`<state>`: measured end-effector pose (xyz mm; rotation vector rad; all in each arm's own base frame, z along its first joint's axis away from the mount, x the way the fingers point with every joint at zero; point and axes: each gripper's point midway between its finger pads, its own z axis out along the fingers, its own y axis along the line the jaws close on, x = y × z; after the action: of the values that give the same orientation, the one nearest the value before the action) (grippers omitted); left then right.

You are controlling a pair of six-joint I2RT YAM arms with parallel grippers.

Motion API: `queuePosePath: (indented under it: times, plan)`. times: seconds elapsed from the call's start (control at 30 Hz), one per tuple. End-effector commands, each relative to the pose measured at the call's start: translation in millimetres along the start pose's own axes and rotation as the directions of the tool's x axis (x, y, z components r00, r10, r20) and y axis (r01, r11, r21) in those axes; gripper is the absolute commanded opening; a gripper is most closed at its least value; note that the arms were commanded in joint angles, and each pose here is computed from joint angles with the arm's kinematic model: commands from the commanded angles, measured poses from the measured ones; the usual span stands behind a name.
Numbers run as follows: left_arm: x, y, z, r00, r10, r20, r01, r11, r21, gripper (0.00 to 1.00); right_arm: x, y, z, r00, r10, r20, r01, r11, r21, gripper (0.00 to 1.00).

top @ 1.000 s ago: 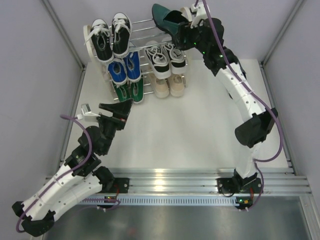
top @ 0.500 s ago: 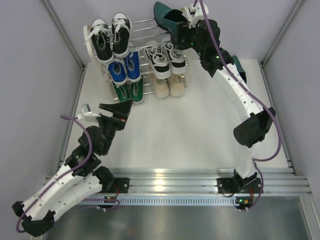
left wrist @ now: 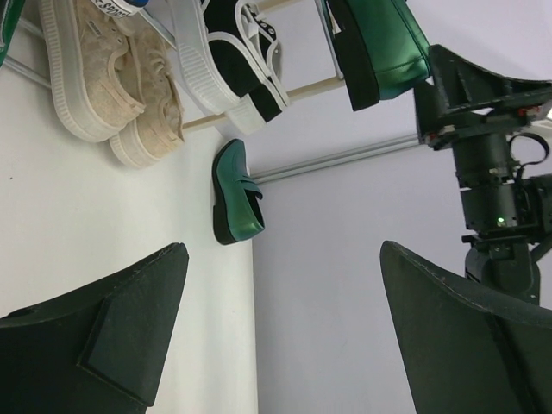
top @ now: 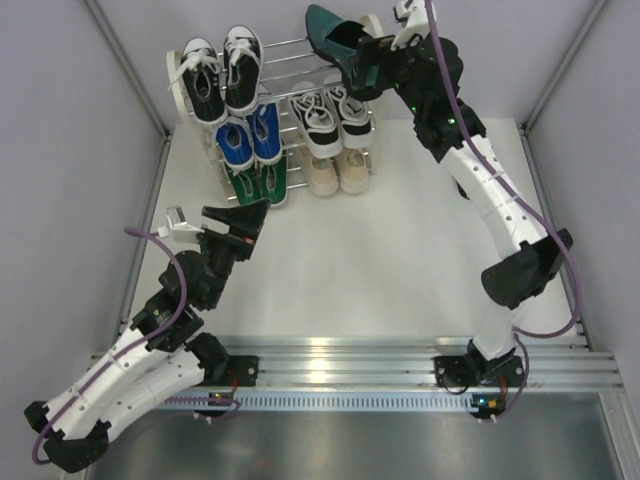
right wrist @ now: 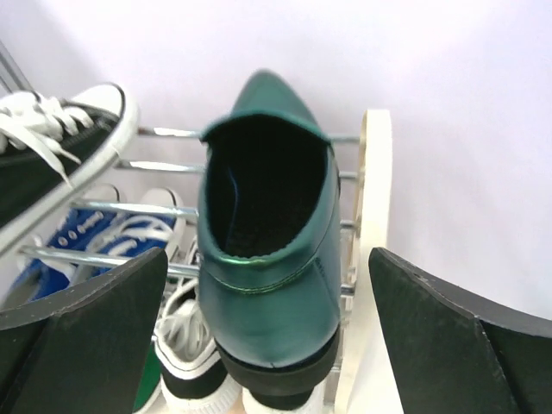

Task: Place and organize the shoes onto the shoe shelf
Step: Place the shoe at the shoe shelf, then pick up the shoe.

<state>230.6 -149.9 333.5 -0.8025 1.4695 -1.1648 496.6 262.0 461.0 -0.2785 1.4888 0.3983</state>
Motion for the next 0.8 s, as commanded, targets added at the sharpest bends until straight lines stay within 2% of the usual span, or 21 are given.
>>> queuePosePath:
  times: [0.0, 0.1, 0.2, 0.27, 0.33, 0.37, 0.4, 0.43, 0.5, 0.53, 0.6, 0.63, 0.77]
  plan:
    - [-1.9, -21.3, -2.8, 1.0, -0.019, -0.016, 0.02, 0.998, 0.056, 0.98, -73.1, 10.8, -33.4, 0.984, 0.006, 0.179, 0.0, 1.0, -0.029, 0.99]
    - [-0.1, -21.6, -3.0, 1.0, -0.01, -0.026, 0.011, 0.998, 0.058, 0.98, -80.2, 12.6, -45.5, 0.982, 0.007, 0.189, 0.001, 0.999, -0.043, 0.99]
    - [0.0, -23.5, -5.5, 0.999, 0.011, -0.038, -0.009, 0.998, 0.06, 0.98, -95.9, 19.9, -71.0, 0.978, -0.034, 0.204, 0.061, 0.99, -0.127, 0.99]
    - [2.8, -13.5, -6.7, 0.997, 0.051, -0.055, -0.05, 0.999, 0.018, 0.98, -108.5, 7.9, -94.0, 0.972, -0.099, 0.215, 0.122, 0.987, -0.099, 0.99]
    - [2.7, -8.9, -9.1, 0.996, 0.069, -0.063, -0.07, 0.998, -0.006, 0.98, -113.9, 1.5, -117.4, 0.97, -0.121, 0.213, 0.155, 0.977, -0.147, 0.99]
    - [3.9, -3.4, -9.5, 0.994, 0.08, -0.07, -0.081, 0.996, -0.025, 0.98, -100.9, 0.1, -121.5, 0.978, -0.115, 0.175, 0.149, 0.968, -0.2, 1.0]
    - [7.0, 5.8, -10.3, 0.992, 0.095, -0.085, -0.099, 0.994, -0.054, 0.98, -91.5, 8.7, -132.6, 0.983, -0.101, 0.15, 0.145, 0.934, -0.326, 0.99]
    - [8.6, 10.0, -10.6, 0.991, 0.1, -0.092, -0.106, 0.992, -0.066, 0.98, -72.9, -23.0, -140.5, 0.995, -0.053, 0.086, 0.077, 0.948, -0.309, 0.99]
    - [15.5, 21.4, -10.7, 0.987, 0.108, -0.116, -0.118, 0.989, -0.088, 0.98, -45.6, -43.9, -153.1, 0.999, -0.035, 0.001, 0.033, 0.935, -0.354, 1.0]
    - [19.0, 27.9, -10.4, 0.987, 0.104, -0.126, -0.118, 0.988, -0.105, 0.98, -11.2, -74.7, -160.1, 0.993, -0.011, -0.118, -0.024, 0.957, -0.291, 0.99]
    - [29.5, 42.1, -8.5, 0.982, 0.099, -0.158, -0.121, 0.983, -0.136, 0.98, 27.4, -111.6, -171.1, 0.971, -0.025, -0.238, -0.029, 0.975, -0.218, 0.99]
    - [33.3, 46.0, -7.8, 0.98, 0.101, -0.172, -0.126, 0.981, -0.144, 0.98, 62.3, -137.7, -182.8, 0.935, 0.033, -0.354, -0.087, 0.987, -0.136, 0.99]
    - [55.6, 68.9, -3.7, 0.96, 0.121, -0.252, -0.172, 0.966, -0.192, 0.98, 134.4, -211.3, -210.8, 0.839, 0.111, -0.532, -0.079, 0.994, 0.081, 0.99]
